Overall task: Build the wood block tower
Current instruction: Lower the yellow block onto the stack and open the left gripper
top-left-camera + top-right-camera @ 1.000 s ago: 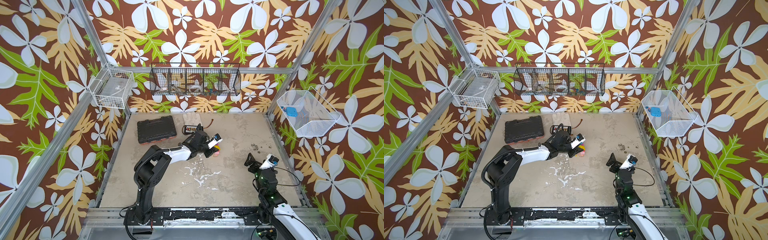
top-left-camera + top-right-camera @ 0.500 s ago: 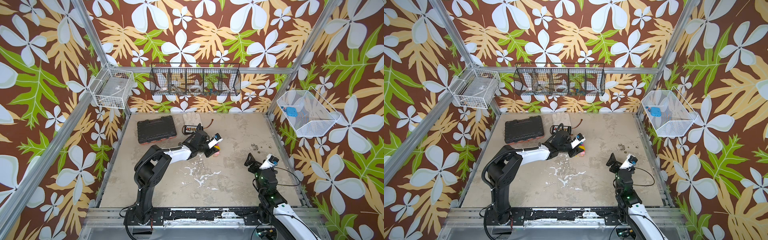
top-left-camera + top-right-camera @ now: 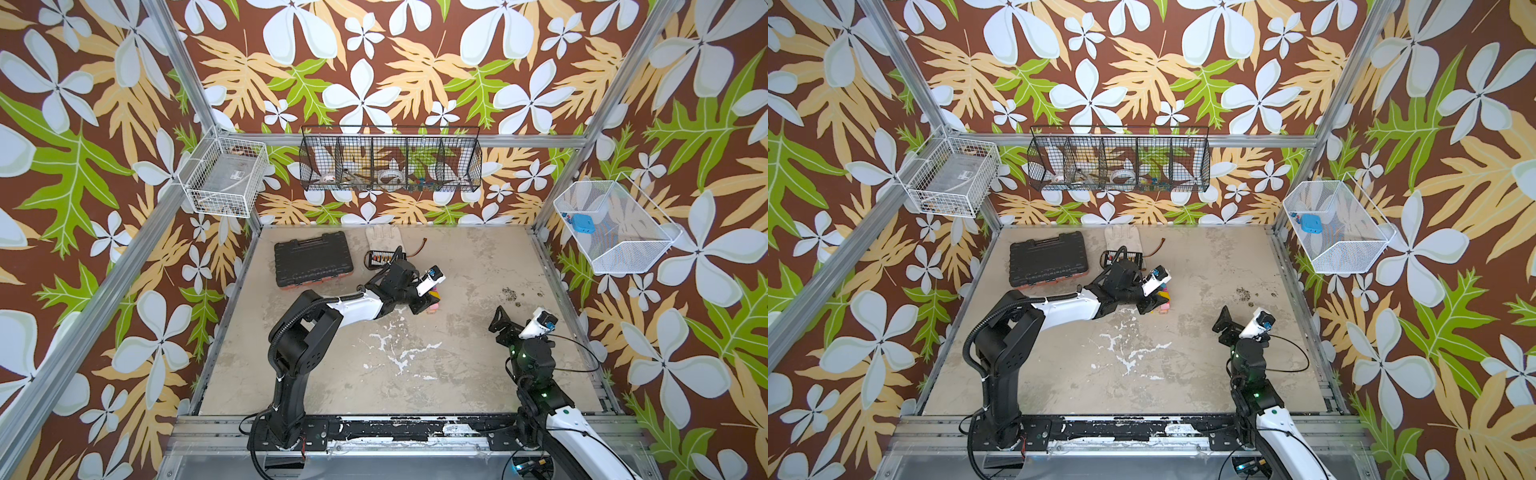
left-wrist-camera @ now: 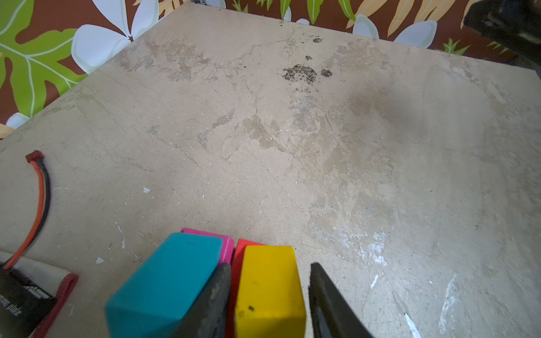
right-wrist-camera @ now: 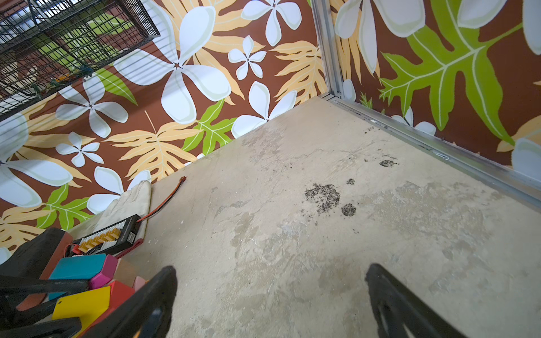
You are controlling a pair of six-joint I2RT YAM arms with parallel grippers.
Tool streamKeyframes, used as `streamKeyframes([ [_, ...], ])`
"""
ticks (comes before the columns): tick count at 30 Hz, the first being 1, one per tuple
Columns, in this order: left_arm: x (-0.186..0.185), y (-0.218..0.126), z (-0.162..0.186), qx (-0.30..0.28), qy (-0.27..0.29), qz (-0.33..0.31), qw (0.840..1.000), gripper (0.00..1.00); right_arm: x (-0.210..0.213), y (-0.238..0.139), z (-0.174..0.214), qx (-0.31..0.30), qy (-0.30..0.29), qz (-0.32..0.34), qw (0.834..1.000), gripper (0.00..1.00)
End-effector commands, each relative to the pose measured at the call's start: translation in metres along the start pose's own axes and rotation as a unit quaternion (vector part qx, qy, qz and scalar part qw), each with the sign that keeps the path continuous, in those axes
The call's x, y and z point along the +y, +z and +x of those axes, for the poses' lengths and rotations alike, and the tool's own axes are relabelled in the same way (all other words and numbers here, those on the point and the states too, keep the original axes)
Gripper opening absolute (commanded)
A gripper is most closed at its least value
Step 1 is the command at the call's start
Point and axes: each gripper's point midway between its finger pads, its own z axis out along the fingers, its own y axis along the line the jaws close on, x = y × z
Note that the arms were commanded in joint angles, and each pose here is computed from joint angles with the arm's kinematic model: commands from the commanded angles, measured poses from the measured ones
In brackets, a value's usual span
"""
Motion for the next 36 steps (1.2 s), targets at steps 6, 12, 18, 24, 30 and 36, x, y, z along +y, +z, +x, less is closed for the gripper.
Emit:
streamKeyframes([
  [6,-0.001,-0.007,-0.016,-0.015,-0.004,0.007,1.0,0.45,0.007,0.0,-0.01,-0.015,0.01,-0.012,1.0,1.0],
  [12,-0.003,-0.01,-0.021,-0.02,-0.005,0.012,1.0,0.46,0.007,0.0,-0.009,-0.014,0.009,-0.012,1.0,1.0],
  [18,-0.009,-0.016,-0.031,-0.033,-0.005,0.028,0.999,0.46,0.007,0.0,-0.009,-0.013,0.009,-0.011,1.0,1.0],
  [24,-0.014,-0.026,-0.043,-0.048,-0.002,0.037,0.998,0.46,0.007,0.0,-0.009,-0.013,0.009,-0.011,1.0,1.0],
  [30,-0.024,-0.047,-0.052,-0.076,0.003,0.034,0.997,0.42,0.007,0.001,-0.009,-0.012,0.008,-0.011,1.0,1.0],
  [36,-0.042,-0.077,-0.041,-0.115,0.009,0.016,0.993,0.2,0.007,0.001,-0.009,-0.012,0.008,-0.011,1.0,1.0],
])
